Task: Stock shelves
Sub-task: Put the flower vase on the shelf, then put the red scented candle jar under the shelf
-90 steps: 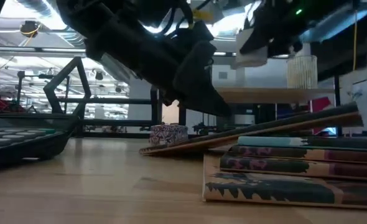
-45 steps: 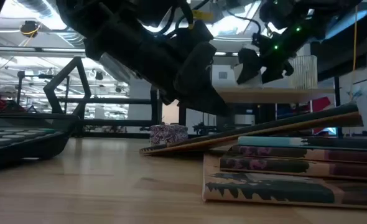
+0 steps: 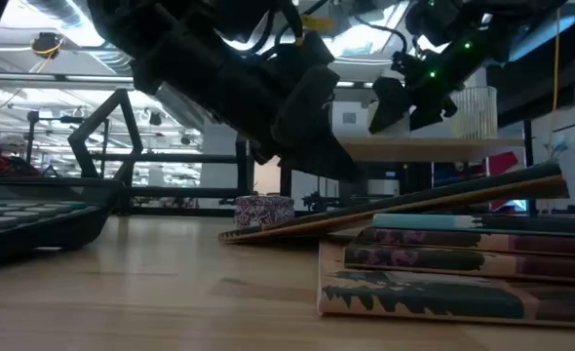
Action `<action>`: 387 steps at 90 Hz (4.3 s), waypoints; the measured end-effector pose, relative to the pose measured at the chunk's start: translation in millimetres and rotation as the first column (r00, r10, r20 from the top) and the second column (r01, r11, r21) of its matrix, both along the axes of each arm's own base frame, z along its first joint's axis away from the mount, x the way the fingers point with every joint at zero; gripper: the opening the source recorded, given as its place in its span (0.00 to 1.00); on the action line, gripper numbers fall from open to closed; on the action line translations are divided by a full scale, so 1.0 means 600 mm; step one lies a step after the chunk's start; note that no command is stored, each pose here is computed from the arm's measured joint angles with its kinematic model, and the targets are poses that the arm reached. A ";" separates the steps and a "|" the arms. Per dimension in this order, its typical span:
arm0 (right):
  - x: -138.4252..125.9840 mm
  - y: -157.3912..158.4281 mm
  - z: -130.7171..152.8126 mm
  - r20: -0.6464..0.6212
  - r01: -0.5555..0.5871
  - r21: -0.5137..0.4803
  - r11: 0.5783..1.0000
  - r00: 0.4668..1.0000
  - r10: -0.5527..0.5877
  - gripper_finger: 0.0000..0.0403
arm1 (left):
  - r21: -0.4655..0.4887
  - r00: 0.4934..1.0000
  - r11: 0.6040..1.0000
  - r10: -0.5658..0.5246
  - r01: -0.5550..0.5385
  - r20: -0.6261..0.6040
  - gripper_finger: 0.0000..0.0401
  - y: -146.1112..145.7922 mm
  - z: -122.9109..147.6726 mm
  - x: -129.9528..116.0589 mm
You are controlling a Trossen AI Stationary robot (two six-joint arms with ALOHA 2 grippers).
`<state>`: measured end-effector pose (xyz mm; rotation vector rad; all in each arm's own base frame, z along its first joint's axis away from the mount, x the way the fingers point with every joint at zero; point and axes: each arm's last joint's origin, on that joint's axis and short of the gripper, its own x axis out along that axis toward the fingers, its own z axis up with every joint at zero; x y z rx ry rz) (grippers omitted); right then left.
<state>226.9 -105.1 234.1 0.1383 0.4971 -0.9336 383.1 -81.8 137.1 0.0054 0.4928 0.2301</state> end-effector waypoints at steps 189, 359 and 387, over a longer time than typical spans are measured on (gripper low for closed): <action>-0.102 0.445 0.047 0.116 -0.535 -0.294 0.792 0.803 0.585 0.99 | 0.071 0.915 0.993 -0.063 0.099 -0.398 0.78 0.037 0.053 -0.075; -0.149 0.474 0.042 0.154 -0.556 -0.314 0.770 0.770 0.619 0.99 | 0.027 0.880 0.998 -0.033 0.052 -0.473 0.74 0.050 0.043 -0.072; -0.150 0.472 0.039 0.163 -0.559 -0.294 0.775 0.770 0.617 0.99 | 0.039 0.867 0.998 -0.016 0.041 -0.498 0.74 0.051 0.029 -0.070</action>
